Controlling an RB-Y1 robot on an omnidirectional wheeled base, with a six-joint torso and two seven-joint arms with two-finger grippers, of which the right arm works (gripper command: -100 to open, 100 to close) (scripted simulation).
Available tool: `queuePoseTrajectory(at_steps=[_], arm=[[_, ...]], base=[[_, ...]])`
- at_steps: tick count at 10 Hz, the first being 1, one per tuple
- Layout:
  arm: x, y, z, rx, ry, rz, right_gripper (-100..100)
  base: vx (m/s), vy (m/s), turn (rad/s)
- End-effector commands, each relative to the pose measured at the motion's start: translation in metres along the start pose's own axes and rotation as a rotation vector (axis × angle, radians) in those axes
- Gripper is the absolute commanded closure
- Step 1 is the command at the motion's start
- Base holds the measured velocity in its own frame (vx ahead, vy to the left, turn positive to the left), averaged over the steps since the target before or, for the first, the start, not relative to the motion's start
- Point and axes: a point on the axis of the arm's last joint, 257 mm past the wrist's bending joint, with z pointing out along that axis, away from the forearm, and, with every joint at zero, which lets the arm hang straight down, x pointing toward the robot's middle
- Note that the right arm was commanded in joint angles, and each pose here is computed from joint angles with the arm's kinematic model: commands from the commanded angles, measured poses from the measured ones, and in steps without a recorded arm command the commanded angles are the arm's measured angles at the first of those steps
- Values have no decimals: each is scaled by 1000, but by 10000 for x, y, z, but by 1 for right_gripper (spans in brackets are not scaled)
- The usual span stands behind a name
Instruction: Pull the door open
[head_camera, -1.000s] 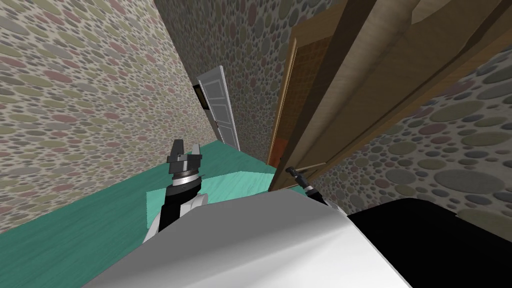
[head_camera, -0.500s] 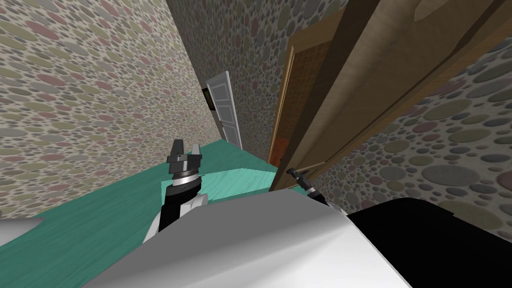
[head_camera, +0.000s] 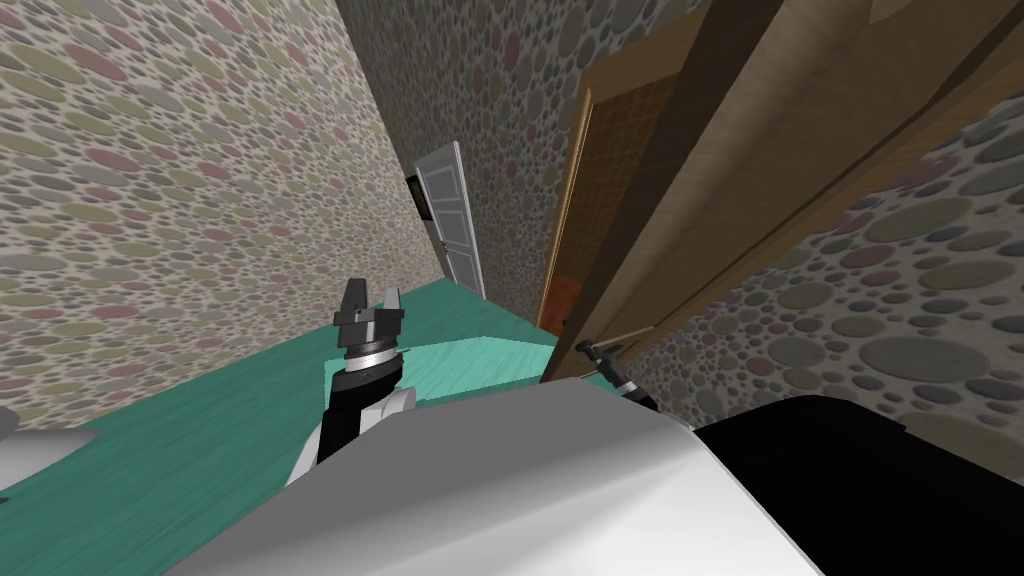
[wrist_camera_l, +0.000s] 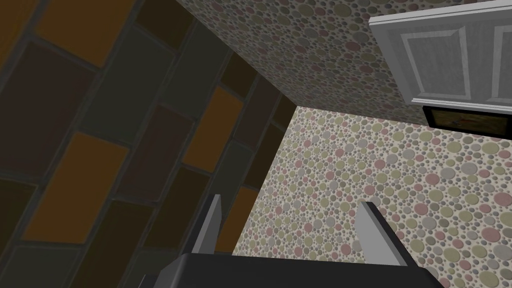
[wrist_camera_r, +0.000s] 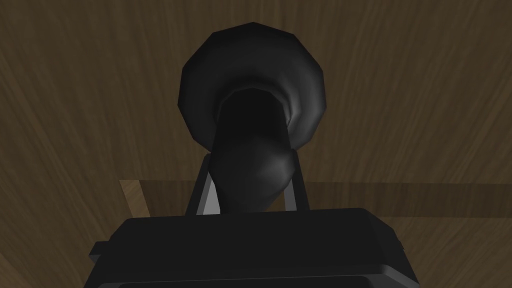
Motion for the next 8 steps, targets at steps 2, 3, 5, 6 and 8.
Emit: queuePoseTrajectory(at_steps=[2,3,5,6,8], arm=[[167,-25,-142,-9,31,9,100],[187,-25,-182,-11,36,9,100],[229,-24,-269,-15,47,10,100],[250,-23,-315,-17,53,10,100],[293,-18,-409,-22,64,10,100]], base=[[13,-3,50],[9,-4,28],[9,-7,28],[2,-10,33],[-7,-18,26]])
